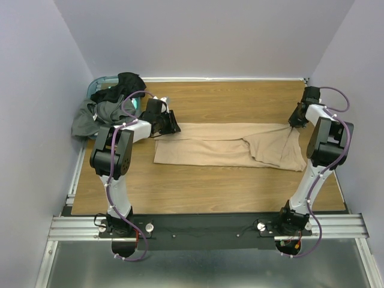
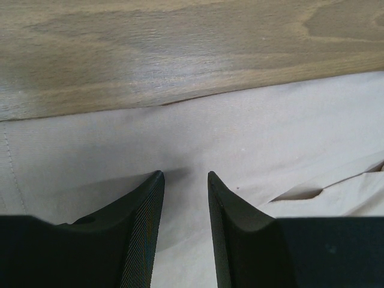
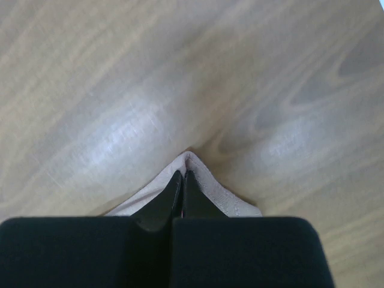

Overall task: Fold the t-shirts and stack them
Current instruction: Fold the tshirt

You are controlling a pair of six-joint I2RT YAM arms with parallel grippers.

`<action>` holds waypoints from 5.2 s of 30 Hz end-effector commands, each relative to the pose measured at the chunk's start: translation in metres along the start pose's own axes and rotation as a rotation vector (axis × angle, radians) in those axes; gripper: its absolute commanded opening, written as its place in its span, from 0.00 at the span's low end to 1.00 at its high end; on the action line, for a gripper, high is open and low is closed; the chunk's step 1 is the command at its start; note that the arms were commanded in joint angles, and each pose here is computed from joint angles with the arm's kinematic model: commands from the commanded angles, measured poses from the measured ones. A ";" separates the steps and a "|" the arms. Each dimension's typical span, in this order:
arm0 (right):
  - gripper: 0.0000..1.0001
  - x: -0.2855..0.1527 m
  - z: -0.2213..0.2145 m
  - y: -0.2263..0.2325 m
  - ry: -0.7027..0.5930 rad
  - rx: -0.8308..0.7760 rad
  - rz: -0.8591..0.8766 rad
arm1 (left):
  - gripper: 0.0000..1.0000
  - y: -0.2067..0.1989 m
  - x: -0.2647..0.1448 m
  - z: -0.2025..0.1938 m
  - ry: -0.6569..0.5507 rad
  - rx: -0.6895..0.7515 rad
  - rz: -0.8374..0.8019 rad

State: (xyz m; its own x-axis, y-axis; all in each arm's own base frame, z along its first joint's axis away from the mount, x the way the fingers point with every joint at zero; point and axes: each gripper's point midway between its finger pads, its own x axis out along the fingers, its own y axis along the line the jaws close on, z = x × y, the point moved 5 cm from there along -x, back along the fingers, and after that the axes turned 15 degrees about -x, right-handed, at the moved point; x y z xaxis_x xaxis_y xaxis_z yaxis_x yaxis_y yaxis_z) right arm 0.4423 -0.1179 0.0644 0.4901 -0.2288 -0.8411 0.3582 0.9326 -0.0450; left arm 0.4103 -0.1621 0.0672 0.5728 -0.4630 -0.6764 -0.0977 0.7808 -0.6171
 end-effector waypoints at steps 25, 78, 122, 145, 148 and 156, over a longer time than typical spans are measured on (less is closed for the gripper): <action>0.69 -0.100 -0.010 0.013 -0.152 0.040 0.115 | 0.45 -0.052 -0.015 -0.024 0.077 0.246 -0.125; 0.72 -0.074 0.046 0.189 -0.214 -0.246 0.383 | 0.49 -0.023 -0.095 -0.142 0.381 0.277 -0.149; 0.72 0.034 -0.039 0.303 0.031 -0.353 0.556 | 0.49 -0.070 -0.060 -0.253 0.724 0.281 -0.303; 0.81 -0.180 -0.029 0.234 -0.158 -0.357 0.578 | 0.49 -0.083 -0.097 -0.192 0.415 0.330 -0.222; 0.80 -0.187 -0.078 0.213 -0.039 -0.354 0.547 | 0.49 -0.069 -0.103 -0.202 0.437 0.304 -0.197; 0.76 -0.212 -0.225 0.150 0.299 -0.334 0.439 | 0.56 -0.057 -0.121 -0.214 0.445 0.213 -0.189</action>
State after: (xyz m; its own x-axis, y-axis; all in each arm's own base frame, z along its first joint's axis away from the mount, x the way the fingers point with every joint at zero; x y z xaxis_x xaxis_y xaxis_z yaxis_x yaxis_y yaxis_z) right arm 0.2688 0.1448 0.1261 0.3952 0.3055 -0.8663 -0.2167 0.9475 0.2353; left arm 0.1754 -0.2419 0.0906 0.1306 -0.6925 -0.7095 0.2063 0.7189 -0.6638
